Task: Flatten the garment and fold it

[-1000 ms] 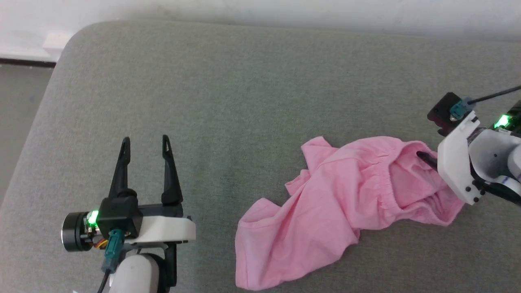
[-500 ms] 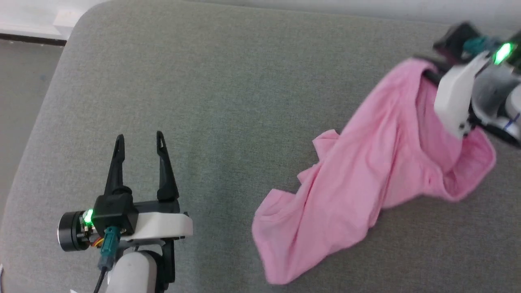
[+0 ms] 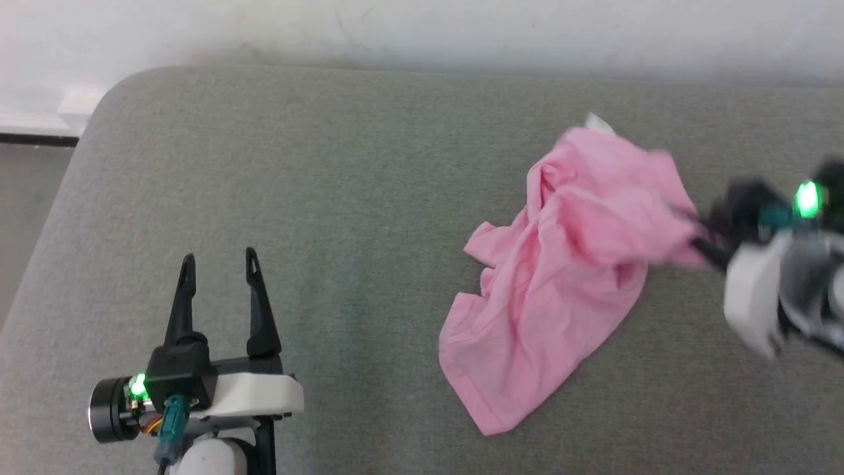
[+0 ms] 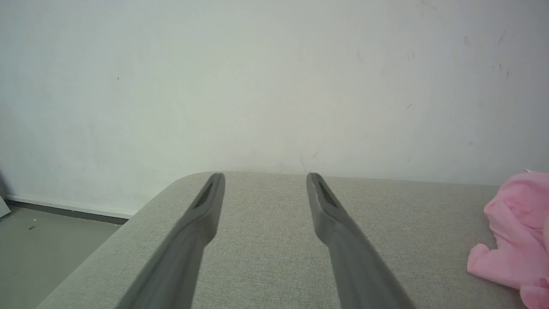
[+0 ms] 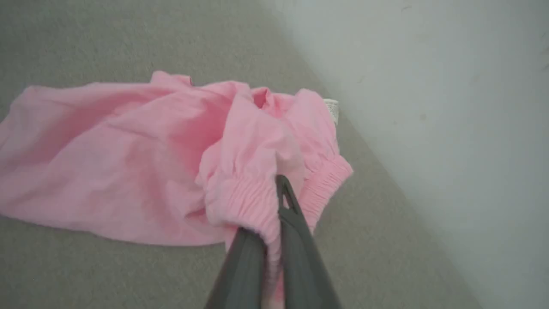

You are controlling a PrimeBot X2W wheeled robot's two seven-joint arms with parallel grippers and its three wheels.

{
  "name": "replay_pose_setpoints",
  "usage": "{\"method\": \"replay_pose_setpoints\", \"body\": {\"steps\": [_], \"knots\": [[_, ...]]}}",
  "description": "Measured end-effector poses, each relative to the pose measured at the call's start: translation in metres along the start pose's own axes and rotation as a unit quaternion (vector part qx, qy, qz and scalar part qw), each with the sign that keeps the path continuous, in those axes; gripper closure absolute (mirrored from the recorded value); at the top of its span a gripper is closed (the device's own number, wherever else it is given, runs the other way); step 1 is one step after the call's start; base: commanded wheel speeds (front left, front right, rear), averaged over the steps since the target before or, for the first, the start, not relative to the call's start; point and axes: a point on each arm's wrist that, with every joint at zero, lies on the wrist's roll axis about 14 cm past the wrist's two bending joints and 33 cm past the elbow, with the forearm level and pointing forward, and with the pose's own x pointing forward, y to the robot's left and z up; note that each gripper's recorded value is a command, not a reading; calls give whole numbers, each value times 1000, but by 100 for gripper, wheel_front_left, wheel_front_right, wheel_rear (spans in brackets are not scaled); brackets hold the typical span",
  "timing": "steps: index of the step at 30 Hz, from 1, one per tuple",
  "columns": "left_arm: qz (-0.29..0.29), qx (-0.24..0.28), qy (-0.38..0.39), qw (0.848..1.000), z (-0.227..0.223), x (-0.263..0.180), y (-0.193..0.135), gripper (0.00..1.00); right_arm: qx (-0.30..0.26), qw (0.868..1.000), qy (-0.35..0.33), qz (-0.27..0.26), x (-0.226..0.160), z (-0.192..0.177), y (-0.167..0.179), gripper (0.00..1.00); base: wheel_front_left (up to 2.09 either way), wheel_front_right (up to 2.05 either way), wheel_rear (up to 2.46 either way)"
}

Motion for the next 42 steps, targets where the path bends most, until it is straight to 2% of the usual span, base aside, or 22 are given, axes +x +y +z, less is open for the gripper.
{"method": "replay_pose_setpoints", "body": {"steps": [4, 7, 10, 13, 14, 15, 22, 30, 36, 39, 42], "knots": [[-17, -7, -4, 1000, 2, 1, -11, 0, 31, 993, 115, 10, -48, -90, 31, 100, 0, 0, 0], [-29, -10, -8, 1000, 4, 3, -19, 0, 78, 983, 164, 6, -75, -133, 52, 100, 0, 0, 0], [-36, -12, -9, 999, 4, 4, -24, 0, 110, 974, 200, 5, -96, -166, 73, 100, 0, 0, 0], [-44, -13, -10, 999, 5, 5, -28, 0, 137, 972, 190, -13, -100, -172, 77, 100, 0, 0, 0], [-45, -13, -11, 999, 6, 5, -29, 0, 143, 973, 182, -21, -101, -171, 76, 62, 0, 0, 0], [-46, -13, -12, 999, 6, 5, -30, 0, 148, 974, 170, -31, -101, -169, 74, 0, 0, 0, 0], [-50, -14, -17, 999, 11, -2, -30, 0, 119, 983, 57, -128, -114, -120, 21, 0, 0, 0, 0], [-59, -17, -30, 998, 20, -4, -35, 0, 79, 973, -18, -218, -152, -60, -28, 0, 0, 0, 0], [-57, -14, -27, 998, 18, -3, -34, 0, 78, 967, -24, -241, -162, -28, -47, 0, 0, 0, 0], [-61, -9, -23, 998, 14, -2, -36, 0, 121, 968, 18, -219, -153, -37, -43, 0, 0, 0, 0], [-64, -9, -25, 998, 13, 4, -39, 0, 178, 963, 72, -190, -137, -49, -43, 0, 0, 0, 0]]}}
